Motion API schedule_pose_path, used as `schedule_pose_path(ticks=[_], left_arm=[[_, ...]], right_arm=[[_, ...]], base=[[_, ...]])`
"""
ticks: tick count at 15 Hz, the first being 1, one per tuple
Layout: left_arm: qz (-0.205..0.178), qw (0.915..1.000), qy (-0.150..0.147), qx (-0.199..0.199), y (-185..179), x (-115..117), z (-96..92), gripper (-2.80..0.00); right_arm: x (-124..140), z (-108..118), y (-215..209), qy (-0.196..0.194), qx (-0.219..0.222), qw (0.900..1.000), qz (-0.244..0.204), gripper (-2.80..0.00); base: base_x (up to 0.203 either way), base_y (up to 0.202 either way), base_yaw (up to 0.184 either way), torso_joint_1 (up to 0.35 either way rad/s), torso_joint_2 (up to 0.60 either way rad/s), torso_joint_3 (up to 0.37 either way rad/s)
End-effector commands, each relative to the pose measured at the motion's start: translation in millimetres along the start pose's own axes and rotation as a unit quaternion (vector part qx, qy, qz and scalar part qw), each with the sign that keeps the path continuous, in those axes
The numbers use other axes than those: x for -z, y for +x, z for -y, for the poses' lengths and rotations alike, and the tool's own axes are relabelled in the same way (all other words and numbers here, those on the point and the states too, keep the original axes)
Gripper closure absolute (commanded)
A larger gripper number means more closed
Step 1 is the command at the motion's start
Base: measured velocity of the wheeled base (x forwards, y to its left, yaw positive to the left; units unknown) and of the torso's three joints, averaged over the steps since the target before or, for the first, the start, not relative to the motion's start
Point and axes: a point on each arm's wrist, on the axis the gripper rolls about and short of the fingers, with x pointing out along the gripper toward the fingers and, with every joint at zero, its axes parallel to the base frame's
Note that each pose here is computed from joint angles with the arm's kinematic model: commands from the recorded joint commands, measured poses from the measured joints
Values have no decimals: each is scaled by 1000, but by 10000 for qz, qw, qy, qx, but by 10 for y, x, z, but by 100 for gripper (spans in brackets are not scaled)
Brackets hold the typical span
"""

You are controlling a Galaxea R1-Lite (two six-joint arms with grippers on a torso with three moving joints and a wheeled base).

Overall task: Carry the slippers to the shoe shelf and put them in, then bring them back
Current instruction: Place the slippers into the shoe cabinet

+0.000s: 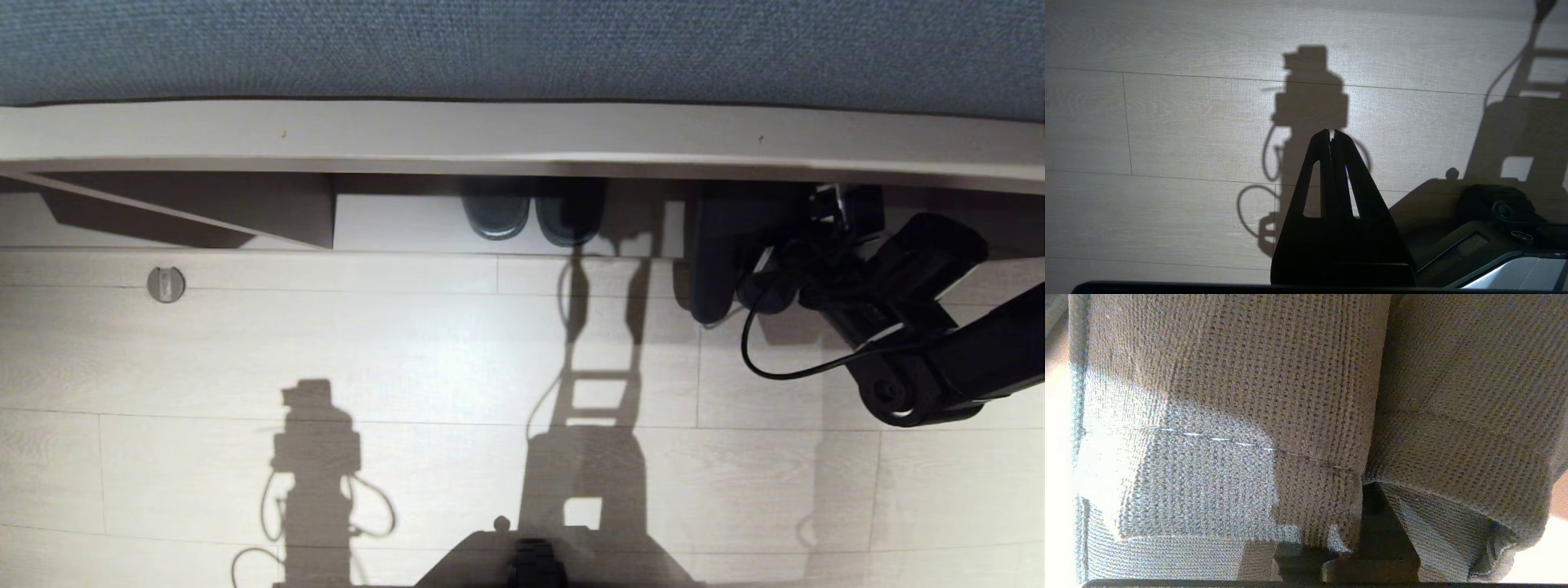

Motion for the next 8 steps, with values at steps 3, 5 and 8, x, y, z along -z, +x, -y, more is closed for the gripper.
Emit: schedule_pose_path(ticks=[3, 5, 8], left_arm=[[4, 10000, -4, -1, 0, 0, 0, 0], [4, 10000, -4, -1, 0, 0, 0, 0], [4, 10000, -4, -1, 0, 0, 0, 0]], right_arm=[[27, -15, 4, -2, -12, 10000, -7, 0], [58, -26, 7, 7, -21, 10000, -45, 0], [86, -32, 11, 7, -34, 10000, -40, -280]], base=[[0, 0, 0, 0, 0, 0], [0, 0, 0, 0, 0, 0], [0, 0, 0, 0, 0, 0]])
